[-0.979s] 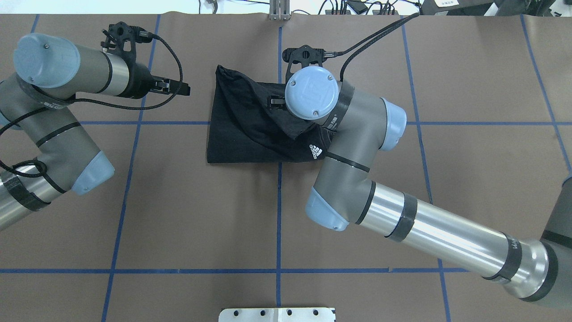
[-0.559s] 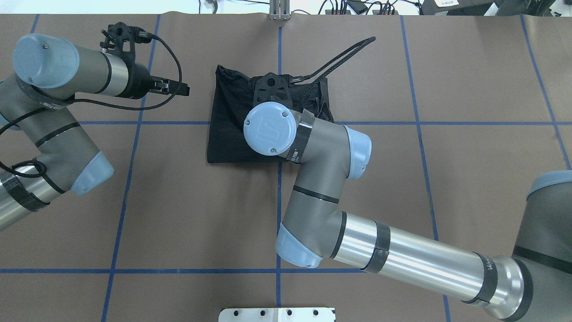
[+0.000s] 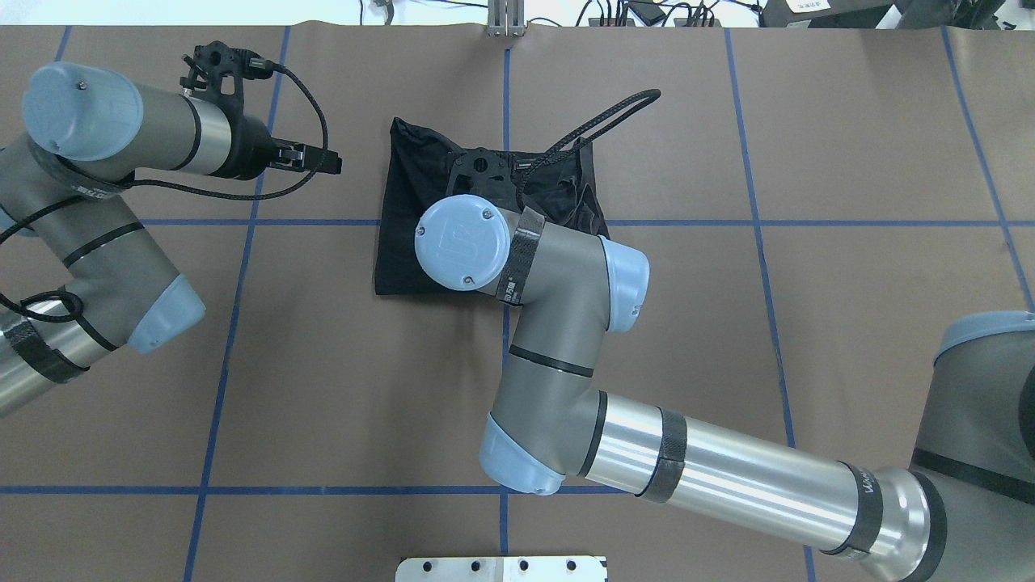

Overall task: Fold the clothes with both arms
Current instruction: 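Press the right gripper down on the folded shirt while the left withdraws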

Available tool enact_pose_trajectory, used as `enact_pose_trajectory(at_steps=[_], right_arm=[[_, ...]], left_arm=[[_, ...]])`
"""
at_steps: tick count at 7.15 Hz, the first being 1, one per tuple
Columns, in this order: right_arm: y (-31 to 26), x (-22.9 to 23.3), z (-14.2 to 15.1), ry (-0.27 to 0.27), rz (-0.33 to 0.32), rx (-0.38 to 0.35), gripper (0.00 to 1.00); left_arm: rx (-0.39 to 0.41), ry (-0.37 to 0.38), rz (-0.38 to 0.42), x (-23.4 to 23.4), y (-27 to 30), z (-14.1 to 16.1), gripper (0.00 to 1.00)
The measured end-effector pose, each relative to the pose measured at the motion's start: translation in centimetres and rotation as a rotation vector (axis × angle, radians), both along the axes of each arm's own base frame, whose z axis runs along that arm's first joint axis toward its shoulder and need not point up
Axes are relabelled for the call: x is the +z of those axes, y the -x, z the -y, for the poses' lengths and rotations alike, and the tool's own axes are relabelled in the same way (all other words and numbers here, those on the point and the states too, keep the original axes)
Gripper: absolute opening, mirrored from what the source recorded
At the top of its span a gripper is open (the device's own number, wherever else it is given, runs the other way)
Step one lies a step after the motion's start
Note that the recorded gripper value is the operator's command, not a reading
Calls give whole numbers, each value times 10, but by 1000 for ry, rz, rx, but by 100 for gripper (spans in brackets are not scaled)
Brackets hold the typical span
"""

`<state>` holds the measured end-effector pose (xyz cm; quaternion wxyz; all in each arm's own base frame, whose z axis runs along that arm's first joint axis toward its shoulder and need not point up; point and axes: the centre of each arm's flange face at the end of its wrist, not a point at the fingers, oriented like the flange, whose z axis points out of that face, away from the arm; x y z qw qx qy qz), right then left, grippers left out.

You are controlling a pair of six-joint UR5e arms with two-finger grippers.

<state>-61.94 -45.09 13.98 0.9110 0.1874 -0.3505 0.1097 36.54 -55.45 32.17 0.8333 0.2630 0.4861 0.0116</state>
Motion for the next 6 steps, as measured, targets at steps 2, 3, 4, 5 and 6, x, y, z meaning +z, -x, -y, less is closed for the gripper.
enact_pose_trajectory(at_steps=[2,3,4,5,6], right_arm=[[3,14,7,11,-25,6,0],[3,22,16,15,-42,16,0],[1,31,29,16,-57,28,0],[-1,43,46,9,-67,39,0],[-5,55,71,-14,-70,48,0]], left_arm=[[1,0,0,0,-1,0,100],[1,0,0,0,-1,0,100],[1,0,0,0,-1,0,100],[1,0,0,0,-1,0,100],[1,0,0,-1,-1,1,100]])
